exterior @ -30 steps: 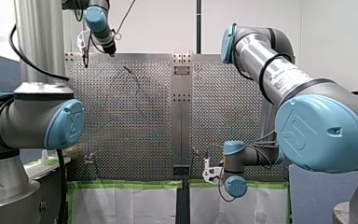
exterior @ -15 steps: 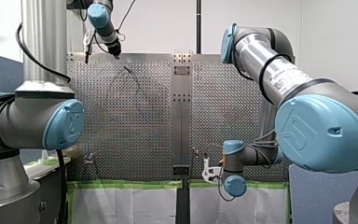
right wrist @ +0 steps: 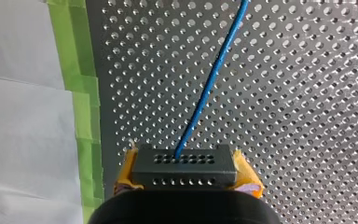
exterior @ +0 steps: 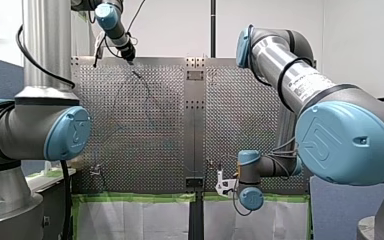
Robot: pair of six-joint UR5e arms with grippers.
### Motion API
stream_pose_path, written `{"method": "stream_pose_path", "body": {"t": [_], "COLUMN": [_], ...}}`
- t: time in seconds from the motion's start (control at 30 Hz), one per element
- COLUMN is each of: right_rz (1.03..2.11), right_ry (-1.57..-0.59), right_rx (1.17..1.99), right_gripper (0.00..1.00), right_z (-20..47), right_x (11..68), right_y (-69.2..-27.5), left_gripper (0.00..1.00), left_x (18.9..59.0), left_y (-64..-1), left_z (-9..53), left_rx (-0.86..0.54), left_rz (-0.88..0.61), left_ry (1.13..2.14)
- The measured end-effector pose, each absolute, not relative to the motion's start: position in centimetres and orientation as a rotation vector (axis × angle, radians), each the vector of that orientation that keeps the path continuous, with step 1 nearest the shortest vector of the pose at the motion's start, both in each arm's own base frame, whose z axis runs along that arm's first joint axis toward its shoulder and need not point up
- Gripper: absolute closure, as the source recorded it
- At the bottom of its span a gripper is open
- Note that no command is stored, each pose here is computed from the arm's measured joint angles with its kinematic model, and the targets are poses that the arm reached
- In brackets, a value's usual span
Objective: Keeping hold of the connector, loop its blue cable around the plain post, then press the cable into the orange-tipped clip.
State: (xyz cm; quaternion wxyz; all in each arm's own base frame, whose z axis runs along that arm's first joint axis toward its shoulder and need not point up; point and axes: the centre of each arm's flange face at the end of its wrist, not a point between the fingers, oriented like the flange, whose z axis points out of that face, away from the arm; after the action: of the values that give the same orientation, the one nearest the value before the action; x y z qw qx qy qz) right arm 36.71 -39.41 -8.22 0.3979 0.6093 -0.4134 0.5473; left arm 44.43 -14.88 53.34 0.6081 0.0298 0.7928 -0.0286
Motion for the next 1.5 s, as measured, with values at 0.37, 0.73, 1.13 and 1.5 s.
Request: {"method": "stream_pose_path", "body": {"t": [0.37, 0.73, 1.13, 1.5], "right_rz": [1.368, 1.376, 1.375, 1.377], "right_ry": [-1.050, -1.043, -1.043, -1.042], "right_rx": [1.570, 1.575, 1.581, 1.581], "right_gripper": [1.00, 1.00, 1.00, 1.00], "right_z": [-8.4, -8.4, -8.4, -8.4], "right_x": [36.8, 37.0, 37.0, 37.0], "right_y": [-39.2, -39.2, -39.1, -39.1], "left_gripper": [0.00, 0.00, 0.00, 0.00], "left_x": [44.9, 45.1, 45.1, 44.0], "left_y": [-14.5, -14.0, -13.9, -15.9], "left_z": [51.2, 50.7, 50.6, 50.7], "left_rx": [0.006, -0.043, -0.078, 0.017], "left_rz": [-0.009, 0.024, 0.025, 0.056], "left_ry": [1.857, 1.864, 1.866, 1.888]}}
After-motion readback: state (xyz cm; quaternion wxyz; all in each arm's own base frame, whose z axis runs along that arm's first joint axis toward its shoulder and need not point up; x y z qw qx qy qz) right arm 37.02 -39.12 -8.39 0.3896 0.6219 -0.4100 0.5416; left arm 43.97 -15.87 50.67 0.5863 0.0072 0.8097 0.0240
